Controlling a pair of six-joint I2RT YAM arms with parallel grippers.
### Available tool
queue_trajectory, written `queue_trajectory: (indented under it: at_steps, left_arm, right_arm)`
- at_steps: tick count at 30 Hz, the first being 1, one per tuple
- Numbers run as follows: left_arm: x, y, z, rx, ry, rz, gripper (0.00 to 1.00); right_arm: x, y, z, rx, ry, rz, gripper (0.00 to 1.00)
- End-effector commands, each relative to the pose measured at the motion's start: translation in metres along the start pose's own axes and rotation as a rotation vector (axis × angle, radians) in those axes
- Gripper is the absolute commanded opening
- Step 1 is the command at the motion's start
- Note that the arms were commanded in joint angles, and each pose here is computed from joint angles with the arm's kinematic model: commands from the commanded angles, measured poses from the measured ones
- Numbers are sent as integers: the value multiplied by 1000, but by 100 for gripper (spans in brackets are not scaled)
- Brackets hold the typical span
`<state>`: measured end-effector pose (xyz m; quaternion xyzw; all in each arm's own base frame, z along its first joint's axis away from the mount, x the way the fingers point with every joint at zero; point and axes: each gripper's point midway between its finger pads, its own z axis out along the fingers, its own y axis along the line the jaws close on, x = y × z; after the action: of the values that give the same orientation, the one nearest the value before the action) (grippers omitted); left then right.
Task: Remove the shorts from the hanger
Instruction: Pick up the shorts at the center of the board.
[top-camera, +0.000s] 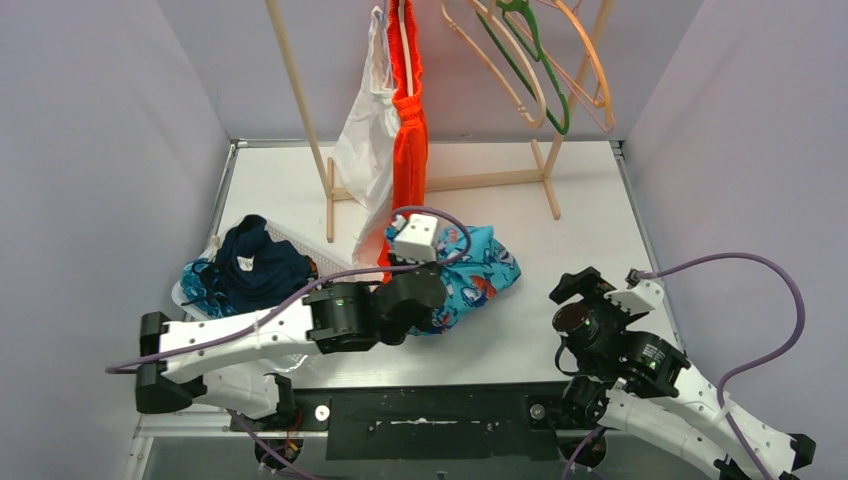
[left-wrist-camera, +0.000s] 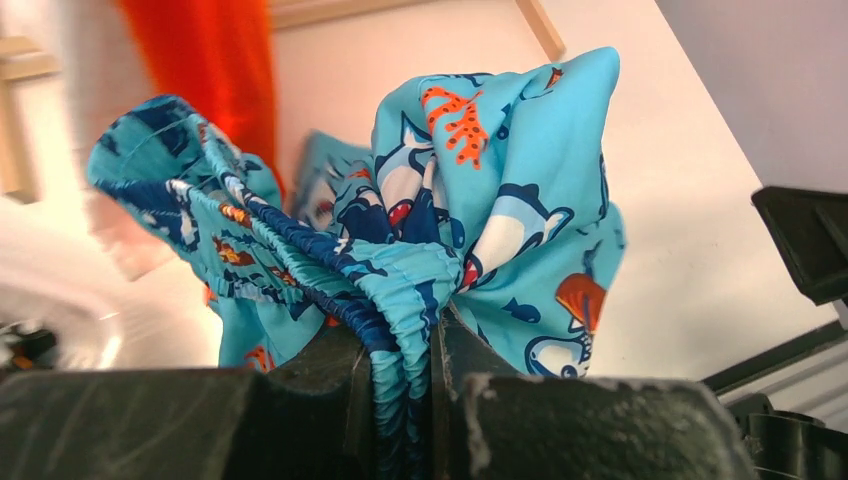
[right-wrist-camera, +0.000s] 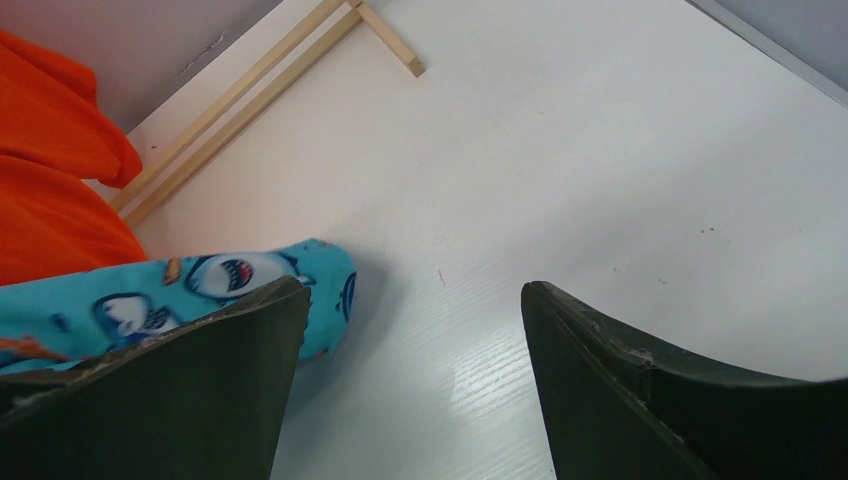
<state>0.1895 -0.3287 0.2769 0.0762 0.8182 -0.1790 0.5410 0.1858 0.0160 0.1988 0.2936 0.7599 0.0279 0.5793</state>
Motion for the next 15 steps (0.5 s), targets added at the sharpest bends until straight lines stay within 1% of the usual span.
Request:
queue_trajectory:
  at_steps: [1, 5, 8, 11, 14, 15]
  left_arm:
    - [-39, 50, -32, -113, -94, -45, 0]
    - [-55, 77, -57, -119, -97, -87, 0]
    - [-53, 106, -70, -211, -79, -124, 0]
    - [-52, 128, -81, -302, -65, -132, 0]
    - [-63, 143, -89, -373, -93, -157, 0]
    - [-67, 149, -92, -396, -92, -133, 0]
  right_arm:
    - [-5, 11, 4, -5, -47, 28, 80]
    - [0, 20, 6, -22, -32, 8, 80]
    - [3, 26, 7, -27, -26, -9, 81]
    - [5, 32, 9, -31, -23, -26, 81]
    - [7, 38, 10, -40, -18, -51, 81]
    - [8, 39, 10, -42, -17, -58, 81]
